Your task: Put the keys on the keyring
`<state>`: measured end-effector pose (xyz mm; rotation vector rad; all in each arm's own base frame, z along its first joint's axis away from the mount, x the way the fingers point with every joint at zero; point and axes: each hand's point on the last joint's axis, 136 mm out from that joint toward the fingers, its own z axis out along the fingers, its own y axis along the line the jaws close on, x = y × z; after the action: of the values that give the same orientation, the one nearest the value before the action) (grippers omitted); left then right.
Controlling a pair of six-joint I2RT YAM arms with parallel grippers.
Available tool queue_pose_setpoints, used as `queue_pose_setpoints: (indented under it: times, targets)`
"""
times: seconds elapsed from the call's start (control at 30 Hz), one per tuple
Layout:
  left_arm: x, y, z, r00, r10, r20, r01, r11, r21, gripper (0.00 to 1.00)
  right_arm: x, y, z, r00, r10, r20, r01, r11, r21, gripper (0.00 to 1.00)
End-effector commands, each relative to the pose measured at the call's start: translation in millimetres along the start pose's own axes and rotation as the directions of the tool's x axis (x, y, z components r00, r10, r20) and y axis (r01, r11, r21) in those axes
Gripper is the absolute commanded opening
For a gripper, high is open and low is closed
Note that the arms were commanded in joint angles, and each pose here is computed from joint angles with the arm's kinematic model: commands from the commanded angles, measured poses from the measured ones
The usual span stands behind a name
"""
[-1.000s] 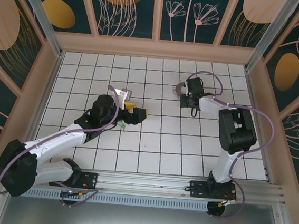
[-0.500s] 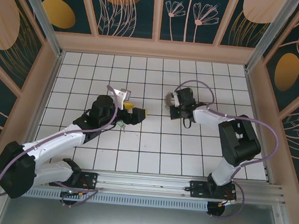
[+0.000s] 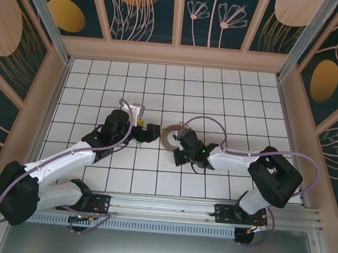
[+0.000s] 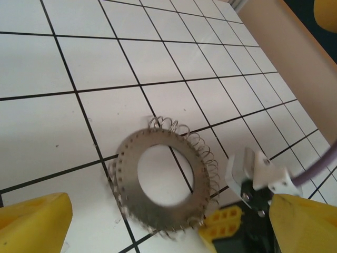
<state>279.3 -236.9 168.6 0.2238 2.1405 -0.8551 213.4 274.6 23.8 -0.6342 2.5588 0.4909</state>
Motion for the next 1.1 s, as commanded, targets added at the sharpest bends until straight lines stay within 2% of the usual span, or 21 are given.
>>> queue_pose_setpoints:
  times: [0.0,0.27,0.4,0.43,0.73,0.9,1.07]
  targets:
    - [1,0,-4,1.000,0.006,0.014,-0.006,1.000,-0.005,0.96,5,7,-6,0.996,0.075,0.044,-0.074,0.997,-0.016,0.00]
    - [-3,-1,-7,0.999,0.020,0.025,-0.020,1.000,-0.003,0.97,-7,10,-40,0.990,0.050,0.129,-0.051,0.999,0.005,0.23]
    - [1,1,-14,1.000,0.020,0.014,-0.019,1.000,-0.015,0.97,-9,11,-58,0.987,0.021,0.160,-0.020,1.000,-0.007,0.40]
    - [3,3,-17,1.000,0.018,0.011,-0.018,1.000,-0.024,0.97,-6,12,-61,0.987,0.019,0.158,-0.017,1.000,-0.015,0.42]
    - [17,12,-20,1.000,-0.006,-0.022,0.005,0.998,-0.056,0.96,18,12,-51,0.993,0.052,0.103,-0.049,0.998,-0.029,0.40]
    - [18,13,-16,1.000,-0.012,-0.026,0.011,0.998,-0.057,0.96,15,6,-43,0.990,0.090,0.109,-0.088,0.996,-0.030,0.36]
    - [15,12,-15,1.000,-0.013,-0.014,0.012,0.999,-0.050,0.96,6,2,-41,0.980,0.140,0.140,-0.129,0.988,-0.087,0.29]
